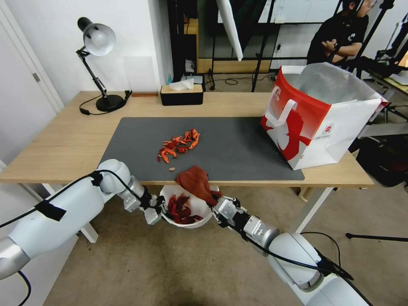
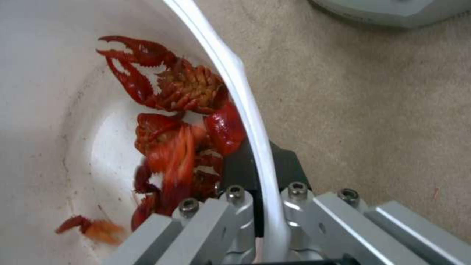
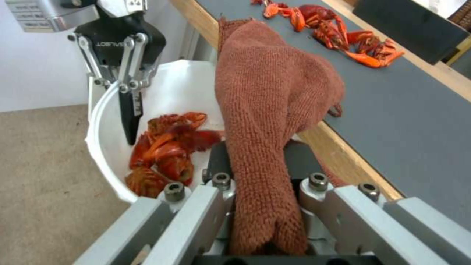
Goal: Sweep shrimp from table into container with towel, then put container into takeout bag.
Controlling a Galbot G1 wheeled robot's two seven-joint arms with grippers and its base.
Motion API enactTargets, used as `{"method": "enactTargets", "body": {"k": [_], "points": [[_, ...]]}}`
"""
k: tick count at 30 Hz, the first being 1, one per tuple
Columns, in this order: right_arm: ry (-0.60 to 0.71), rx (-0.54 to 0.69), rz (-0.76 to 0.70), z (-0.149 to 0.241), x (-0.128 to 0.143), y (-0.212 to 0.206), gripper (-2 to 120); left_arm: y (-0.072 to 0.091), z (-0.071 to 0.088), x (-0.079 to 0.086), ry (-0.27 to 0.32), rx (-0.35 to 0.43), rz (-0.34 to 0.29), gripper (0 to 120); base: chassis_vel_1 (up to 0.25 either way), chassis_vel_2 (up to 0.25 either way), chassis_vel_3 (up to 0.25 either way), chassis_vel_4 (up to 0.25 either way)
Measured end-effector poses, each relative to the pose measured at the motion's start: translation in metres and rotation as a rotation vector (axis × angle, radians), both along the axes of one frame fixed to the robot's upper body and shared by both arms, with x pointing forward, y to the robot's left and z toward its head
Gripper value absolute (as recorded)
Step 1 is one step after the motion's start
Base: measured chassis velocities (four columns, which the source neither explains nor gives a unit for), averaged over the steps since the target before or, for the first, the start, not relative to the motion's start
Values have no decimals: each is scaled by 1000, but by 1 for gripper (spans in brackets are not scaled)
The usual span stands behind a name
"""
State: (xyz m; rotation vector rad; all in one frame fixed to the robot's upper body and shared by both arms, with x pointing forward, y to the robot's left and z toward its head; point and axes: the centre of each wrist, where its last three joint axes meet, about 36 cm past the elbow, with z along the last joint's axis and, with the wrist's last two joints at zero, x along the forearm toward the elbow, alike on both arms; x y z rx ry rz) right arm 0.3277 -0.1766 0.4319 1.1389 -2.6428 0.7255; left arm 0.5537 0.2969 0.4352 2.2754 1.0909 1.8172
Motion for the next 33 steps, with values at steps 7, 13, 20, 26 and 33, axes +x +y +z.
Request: {"method": "enactTargets", "body": {"k": [7,13,20,26,33], "points": [[-15,25,4,6,2,1,8,1,0,-1,2,1,0,0,0,0,0,0],[-75,118,-8,31,22,2,8,4,1,-3,1,5,5,0,0,0,0,0],[-64,277,-48,46,68,-2,8,11,0,-6,3,3,21,0,0,0,0,0],[-97,378,-119,58,124,-6,8,21,1,-9,0,0,38,0,0,0,0,0],[-129,347,-235,44,223,-2,8,33,-3,-17,2,-3,59,0,0,0,0,0]]}}
